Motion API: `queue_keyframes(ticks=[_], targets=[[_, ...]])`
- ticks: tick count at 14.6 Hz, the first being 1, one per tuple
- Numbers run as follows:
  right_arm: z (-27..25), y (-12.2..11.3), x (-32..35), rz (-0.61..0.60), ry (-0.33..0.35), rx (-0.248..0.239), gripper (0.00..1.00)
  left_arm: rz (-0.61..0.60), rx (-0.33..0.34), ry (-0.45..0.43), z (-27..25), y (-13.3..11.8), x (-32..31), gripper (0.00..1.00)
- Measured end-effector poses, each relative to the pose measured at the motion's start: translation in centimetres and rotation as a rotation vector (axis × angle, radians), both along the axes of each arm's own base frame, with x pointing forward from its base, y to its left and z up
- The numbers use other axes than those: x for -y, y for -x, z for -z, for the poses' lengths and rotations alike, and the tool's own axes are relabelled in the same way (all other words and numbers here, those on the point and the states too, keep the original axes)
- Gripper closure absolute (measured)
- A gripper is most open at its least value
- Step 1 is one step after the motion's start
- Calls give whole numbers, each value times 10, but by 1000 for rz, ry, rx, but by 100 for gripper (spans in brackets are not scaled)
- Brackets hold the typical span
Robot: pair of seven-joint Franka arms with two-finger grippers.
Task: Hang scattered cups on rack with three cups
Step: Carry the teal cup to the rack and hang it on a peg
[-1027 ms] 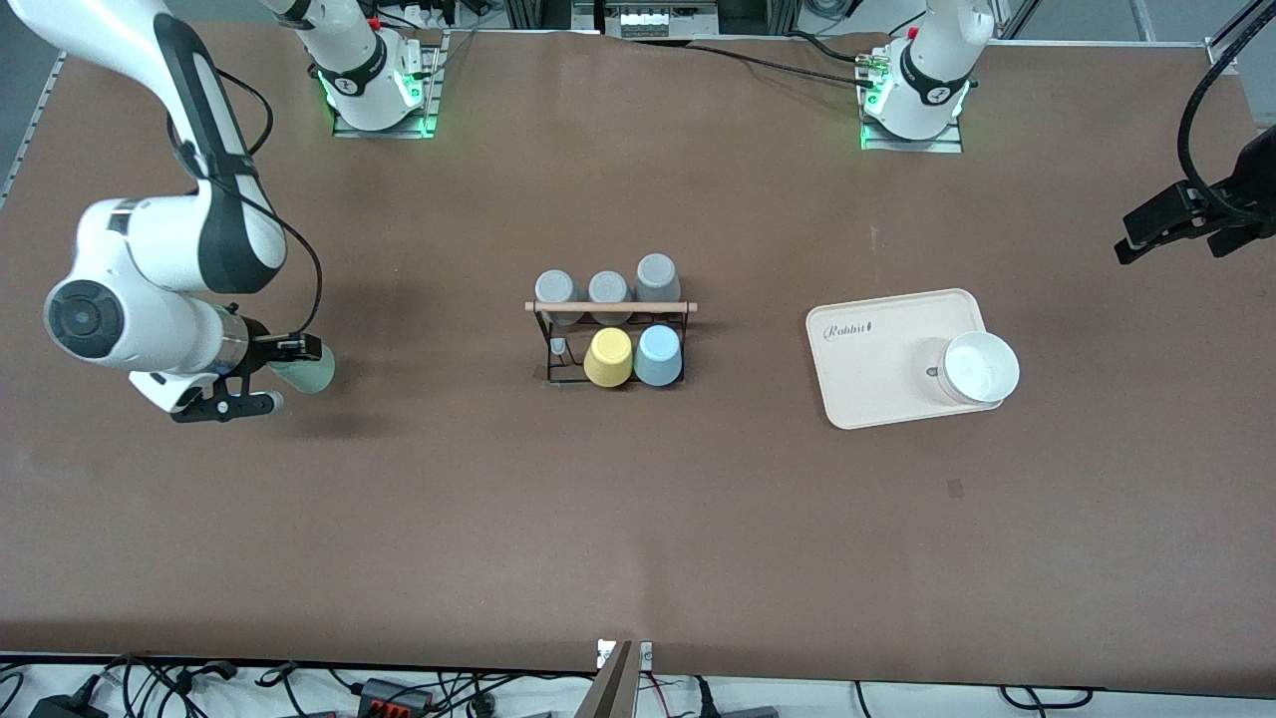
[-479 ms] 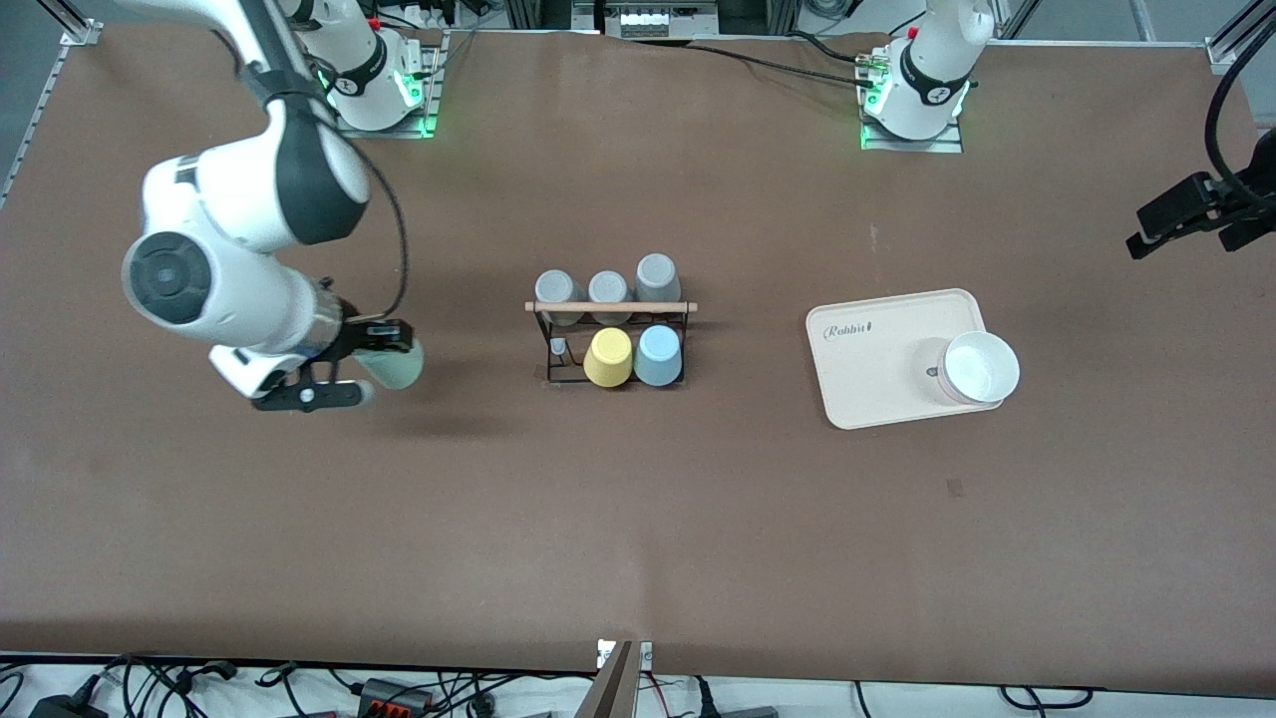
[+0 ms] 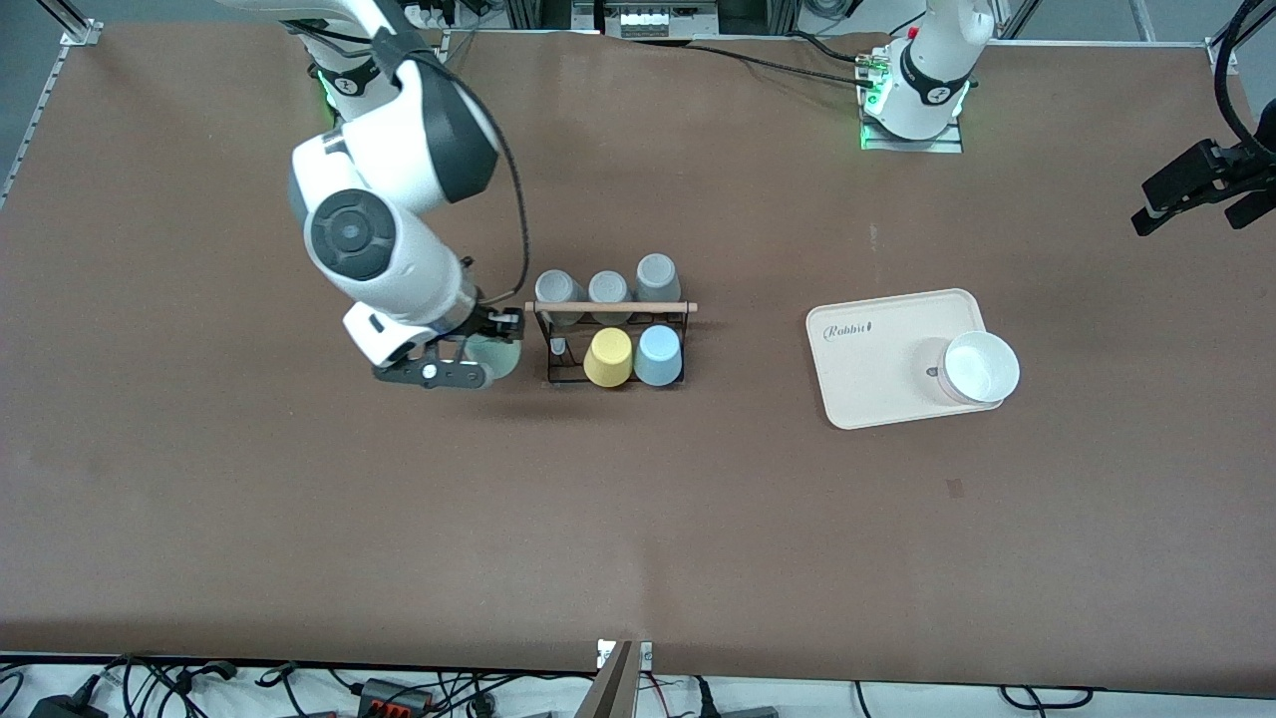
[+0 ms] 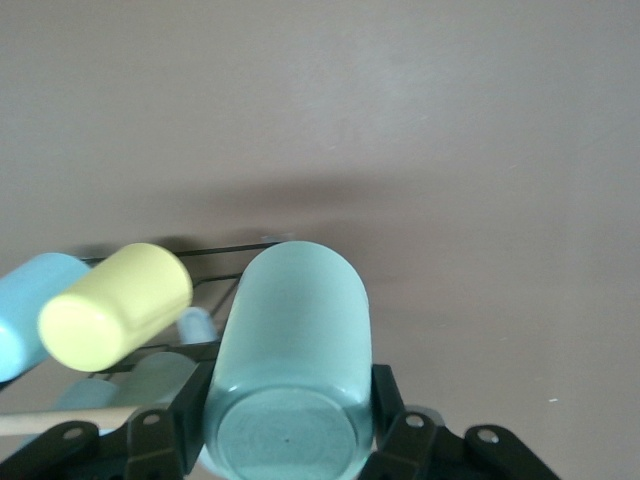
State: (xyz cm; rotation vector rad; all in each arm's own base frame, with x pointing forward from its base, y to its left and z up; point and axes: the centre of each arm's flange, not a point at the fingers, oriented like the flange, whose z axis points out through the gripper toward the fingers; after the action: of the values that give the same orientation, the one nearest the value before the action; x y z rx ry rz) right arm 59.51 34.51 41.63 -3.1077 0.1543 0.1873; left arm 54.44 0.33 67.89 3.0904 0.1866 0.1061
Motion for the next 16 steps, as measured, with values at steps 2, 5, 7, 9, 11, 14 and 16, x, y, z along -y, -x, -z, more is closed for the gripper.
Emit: queue_keyframes(ticks=[2,5,7,9,11,14,16], targets=[[11,6,-29,21,6,1,33,-8,3,6,0,-1,-4,0],[26,7,-52,37,13,0,33,-11,-4,9,4,-1,-6,0],[34,5,-55,37,16,-3,33,-11,-6,10,6,-2,-6,0],[43,4,-56,38,21,-9,33,-10,-7,10,6,-2,-6,0],[57,6,-61,31,29,-20,33,-10,-8,10,7,-2,-6,0],[78,11,-72,17,40,-35,33,-10,-10,10,8,-3,-6,0],[87,10,-73,17,42,-35,33,-9,-12,10,9,-3,-5,0]])
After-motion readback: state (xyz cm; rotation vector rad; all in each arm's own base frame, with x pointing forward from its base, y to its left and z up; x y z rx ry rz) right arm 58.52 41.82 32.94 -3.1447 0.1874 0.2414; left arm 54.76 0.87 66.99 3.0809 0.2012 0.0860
